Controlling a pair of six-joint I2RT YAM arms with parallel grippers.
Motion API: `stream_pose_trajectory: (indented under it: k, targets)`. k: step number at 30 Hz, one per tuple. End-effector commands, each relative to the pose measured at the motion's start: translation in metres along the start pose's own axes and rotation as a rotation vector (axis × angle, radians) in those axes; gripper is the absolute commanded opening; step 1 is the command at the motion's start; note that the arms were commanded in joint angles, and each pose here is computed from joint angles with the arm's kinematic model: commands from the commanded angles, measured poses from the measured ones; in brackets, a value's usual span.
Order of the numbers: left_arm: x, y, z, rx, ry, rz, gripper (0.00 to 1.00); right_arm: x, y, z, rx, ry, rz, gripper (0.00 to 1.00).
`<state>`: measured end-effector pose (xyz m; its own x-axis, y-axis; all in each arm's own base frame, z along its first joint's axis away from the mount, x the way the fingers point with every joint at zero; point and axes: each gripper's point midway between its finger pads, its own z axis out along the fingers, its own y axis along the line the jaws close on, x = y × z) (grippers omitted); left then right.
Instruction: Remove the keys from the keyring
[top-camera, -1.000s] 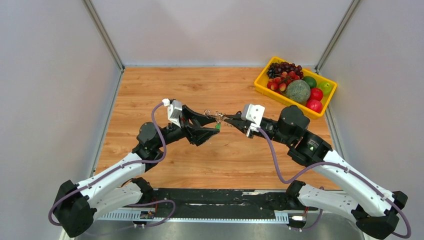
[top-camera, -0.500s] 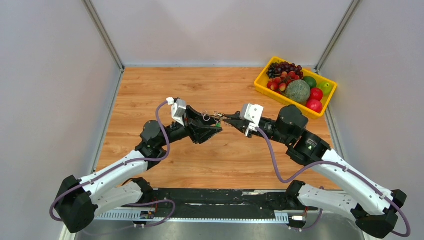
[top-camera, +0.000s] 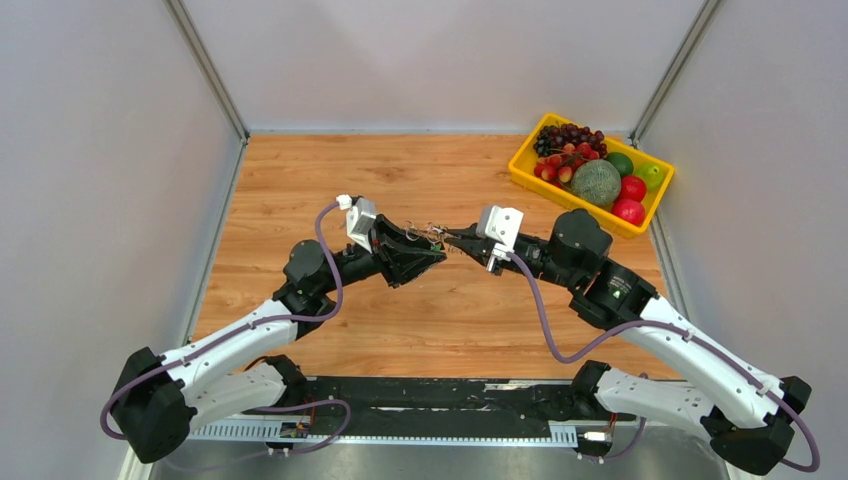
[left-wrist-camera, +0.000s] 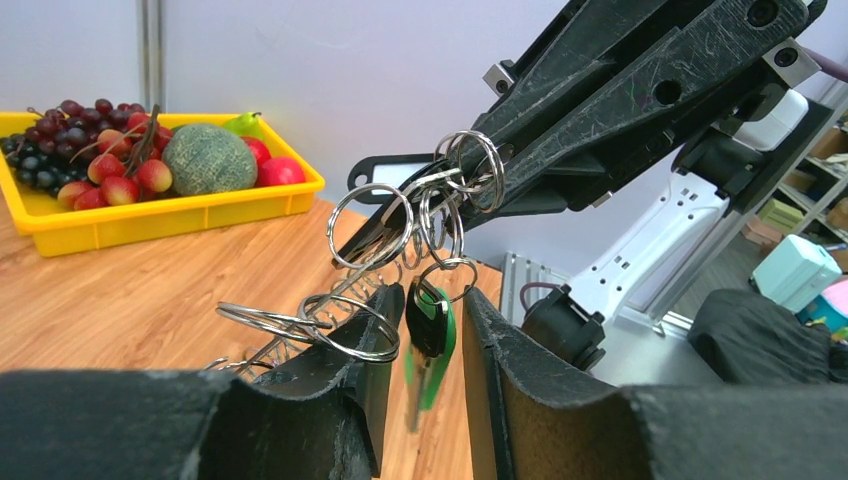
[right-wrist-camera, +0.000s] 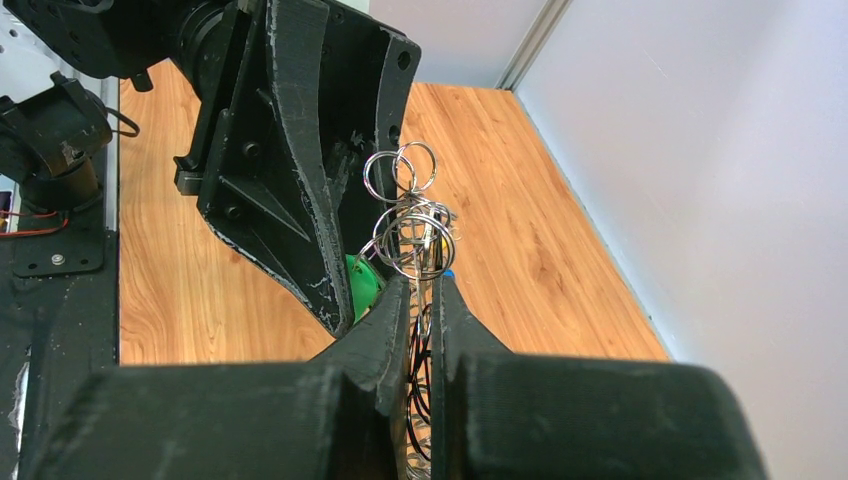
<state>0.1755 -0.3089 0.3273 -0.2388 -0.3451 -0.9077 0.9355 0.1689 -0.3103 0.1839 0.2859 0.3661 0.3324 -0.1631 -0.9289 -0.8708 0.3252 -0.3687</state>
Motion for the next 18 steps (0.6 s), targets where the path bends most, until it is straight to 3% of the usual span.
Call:
stream_pose_trajectory:
  k: [1,12,18]
  targets:
    - [-0.016,-0.007,0.003,0.019,-0.050,0.032,0.38,-0.046,-0.021,-0.005,0.078,-0.122,-0.037,0.00]
    - [-0.005,-0.004,-0.005,0.002,-0.035,0.015,0.36,-0.047,-0.021,-0.009,0.086,-0.131,-0.039,0.00]
    - [-0.008,-0.005,-0.005,0.003,-0.043,0.018,0.28,-0.047,-0.020,-0.009,0.085,-0.132,-0.036,0.00]
